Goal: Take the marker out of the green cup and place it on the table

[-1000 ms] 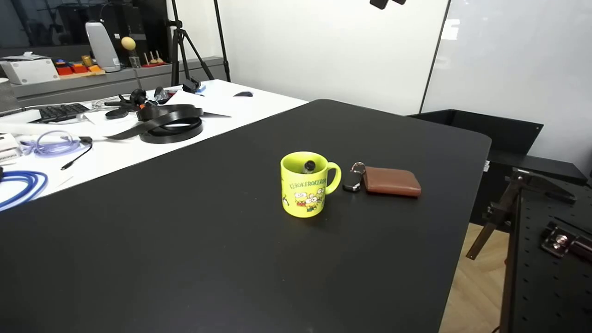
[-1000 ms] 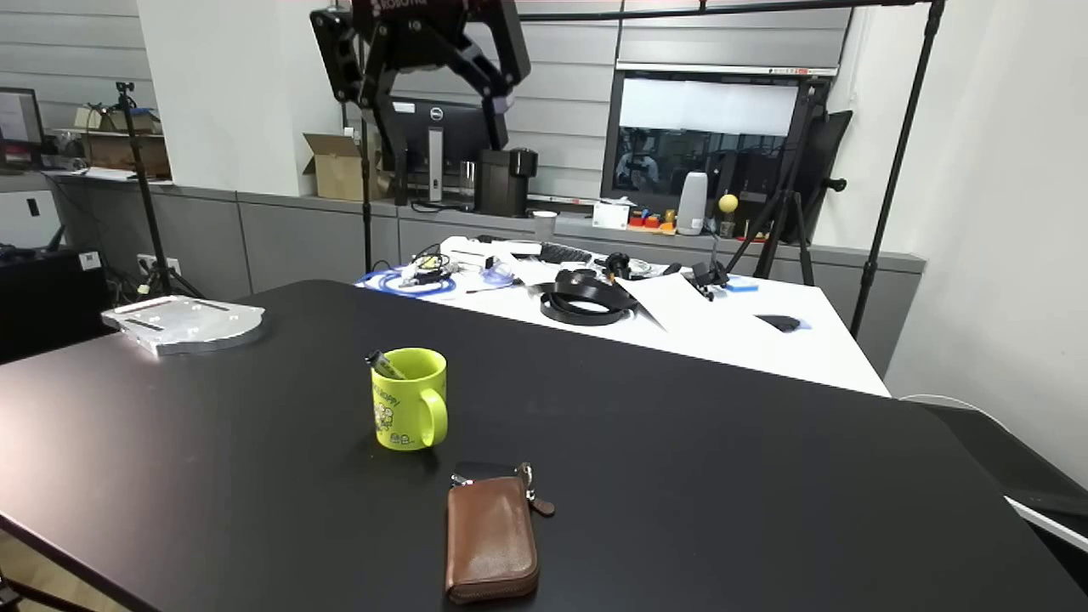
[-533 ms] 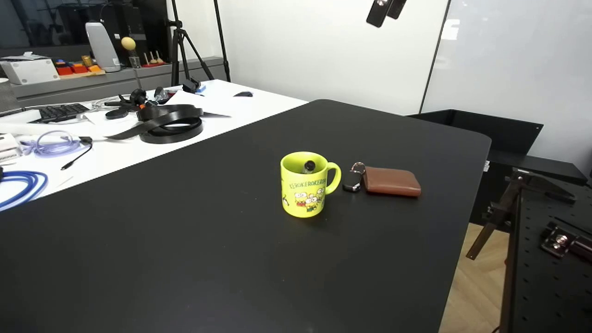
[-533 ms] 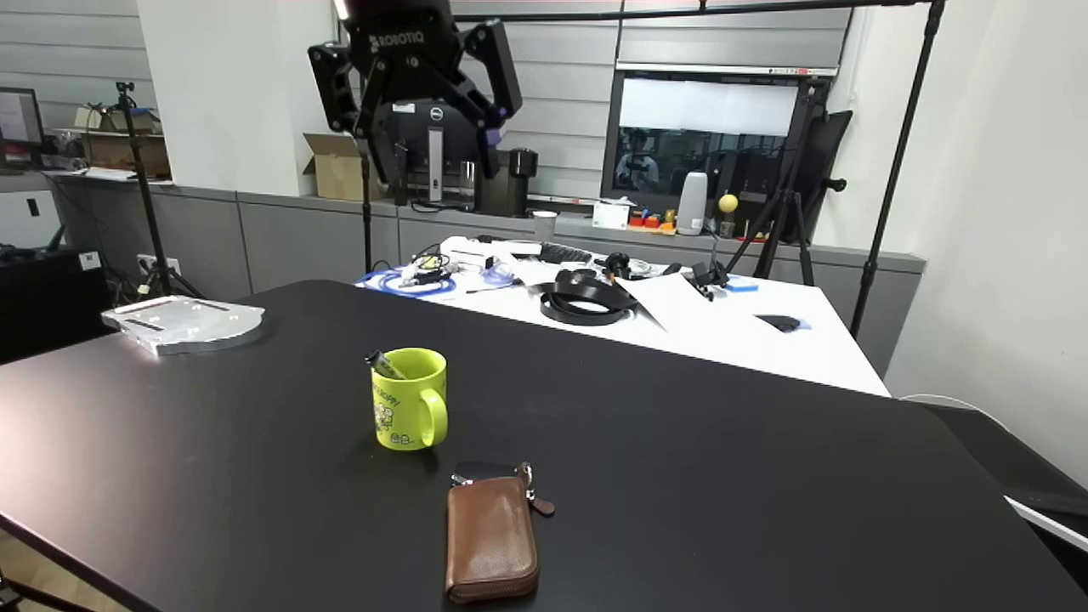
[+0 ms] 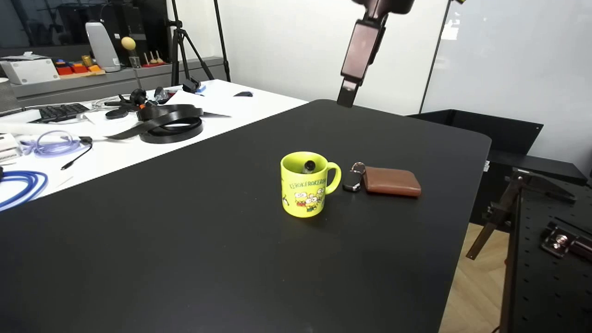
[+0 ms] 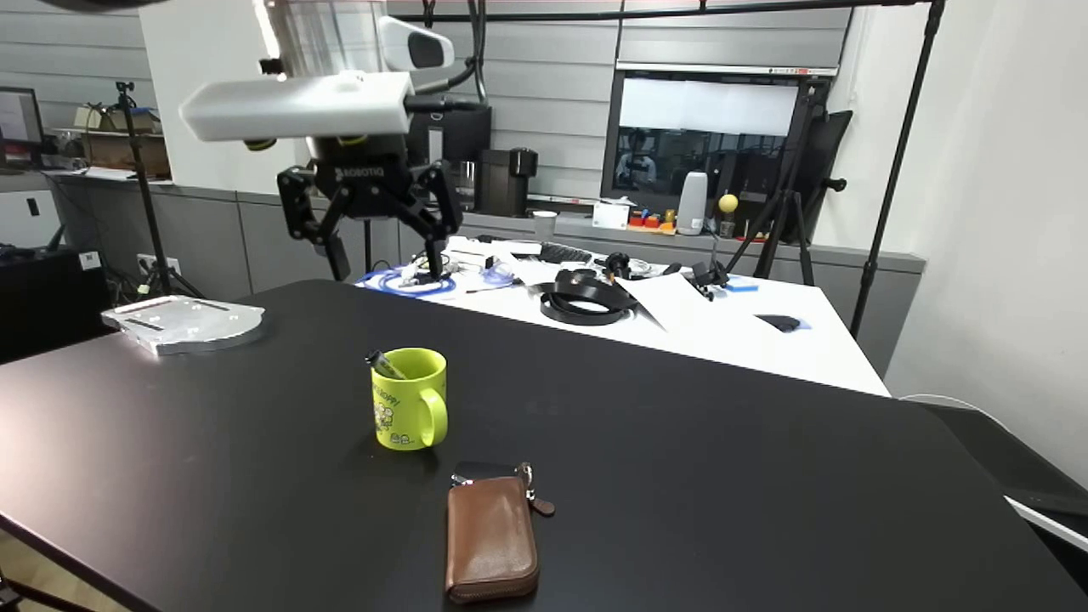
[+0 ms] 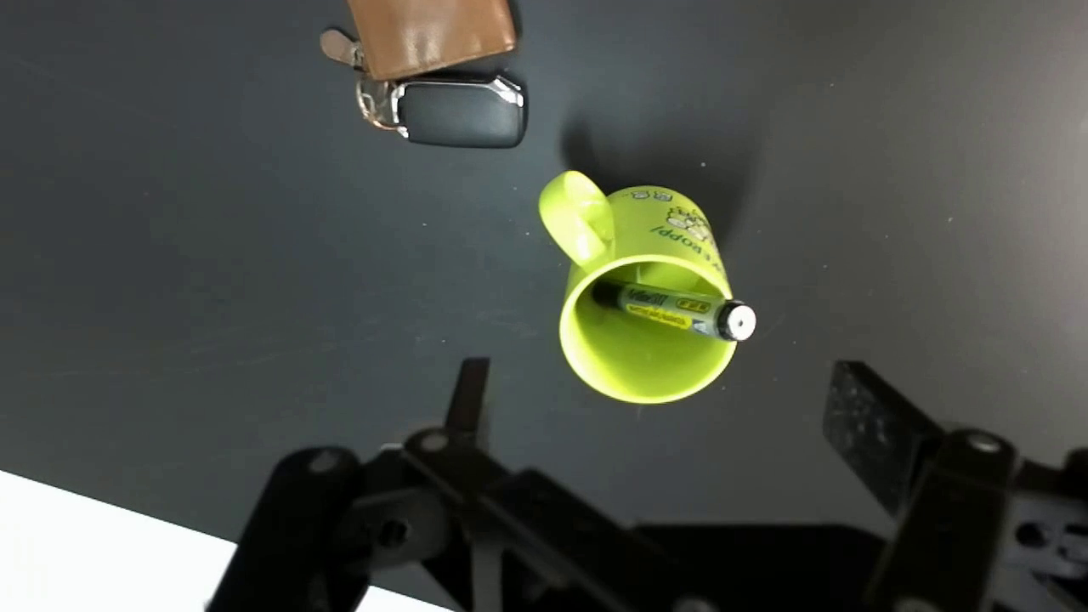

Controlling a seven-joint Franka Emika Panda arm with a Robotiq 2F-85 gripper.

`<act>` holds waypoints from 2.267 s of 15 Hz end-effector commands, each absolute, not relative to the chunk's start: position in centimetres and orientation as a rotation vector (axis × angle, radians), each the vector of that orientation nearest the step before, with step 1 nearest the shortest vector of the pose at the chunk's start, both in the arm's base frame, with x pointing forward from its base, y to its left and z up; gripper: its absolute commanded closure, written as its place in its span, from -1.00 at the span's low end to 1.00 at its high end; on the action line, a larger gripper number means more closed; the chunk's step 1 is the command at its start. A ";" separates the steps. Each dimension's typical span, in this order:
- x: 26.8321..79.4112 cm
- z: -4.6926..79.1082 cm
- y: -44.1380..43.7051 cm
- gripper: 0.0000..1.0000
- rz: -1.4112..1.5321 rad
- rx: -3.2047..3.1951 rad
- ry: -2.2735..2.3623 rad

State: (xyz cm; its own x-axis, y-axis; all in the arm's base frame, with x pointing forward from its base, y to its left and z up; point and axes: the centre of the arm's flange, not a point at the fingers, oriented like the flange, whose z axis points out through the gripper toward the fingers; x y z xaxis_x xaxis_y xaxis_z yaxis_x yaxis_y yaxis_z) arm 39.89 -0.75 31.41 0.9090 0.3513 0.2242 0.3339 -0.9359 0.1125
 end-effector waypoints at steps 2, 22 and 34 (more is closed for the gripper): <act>40.5 29.4 0.7 -1.00 0.372 2.982 0.605; 44.0 21.1 4.9 -1.00 0.251 2.895 0.774; 46.4 19.9 5.4 0.35 0.299 2.872 0.796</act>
State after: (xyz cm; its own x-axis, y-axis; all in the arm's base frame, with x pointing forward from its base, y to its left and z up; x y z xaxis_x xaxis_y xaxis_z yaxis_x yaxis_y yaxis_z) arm 45.63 4.77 19.93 0.8345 0.5355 0.1301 0.5124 -0.8409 0.1743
